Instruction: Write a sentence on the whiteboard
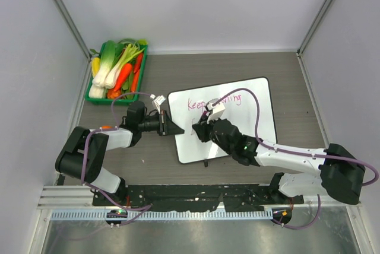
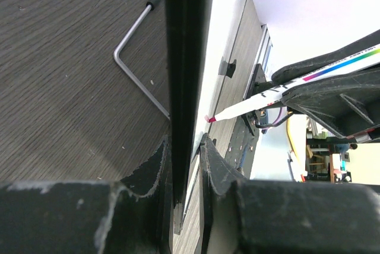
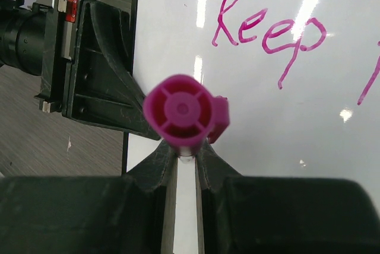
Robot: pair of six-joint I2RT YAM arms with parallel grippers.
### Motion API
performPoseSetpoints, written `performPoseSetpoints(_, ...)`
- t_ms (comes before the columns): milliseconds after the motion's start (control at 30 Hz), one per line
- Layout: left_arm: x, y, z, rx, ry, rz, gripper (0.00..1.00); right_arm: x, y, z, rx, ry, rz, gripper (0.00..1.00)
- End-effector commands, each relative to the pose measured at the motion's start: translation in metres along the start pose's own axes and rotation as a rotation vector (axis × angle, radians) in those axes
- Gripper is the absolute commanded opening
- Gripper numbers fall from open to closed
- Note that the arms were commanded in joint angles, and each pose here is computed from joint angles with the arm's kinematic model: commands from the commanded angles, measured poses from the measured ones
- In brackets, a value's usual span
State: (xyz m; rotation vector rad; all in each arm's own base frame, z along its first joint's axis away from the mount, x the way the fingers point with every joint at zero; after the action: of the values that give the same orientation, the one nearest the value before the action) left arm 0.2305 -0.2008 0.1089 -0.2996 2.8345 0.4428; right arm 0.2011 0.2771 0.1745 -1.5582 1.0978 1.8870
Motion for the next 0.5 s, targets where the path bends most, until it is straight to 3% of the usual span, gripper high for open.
performPoseSetpoints(0, 0.008, -0.002, 0.040, -0.206, 0.009, -0.041, 0.00, -0.023, 0.006, 0.004, -0.022, -0.030, -0.067, 0.01)
performPoseSetpoints(233, 0.008, -0.002, 0.040, -0.205, 0.008, -0.041, 0.00, -0.059, 0.010, 0.009, -0.043, -0.073, -0.176, 0.01)
performPoseSetpoints(467, 0.008, -0.002, 0.040, -0.206, 0.009, -0.041, 0.00, -0.065, -0.006, 0.006, 0.024, -0.040, -0.171, 0.01)
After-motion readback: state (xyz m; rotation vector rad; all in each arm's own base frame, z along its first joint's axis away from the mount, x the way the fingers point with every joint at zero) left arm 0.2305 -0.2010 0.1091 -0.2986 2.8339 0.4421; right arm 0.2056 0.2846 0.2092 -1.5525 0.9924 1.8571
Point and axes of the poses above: each gripper's point midway between its finger pads, its own y axis back along the fingers, its own z axis along the line the jaws close on, x = y × z, the point moved 5 cm from there along y, back along the fingers, and after that the axes turned 15 degrees about y, right-handed, at the moved point
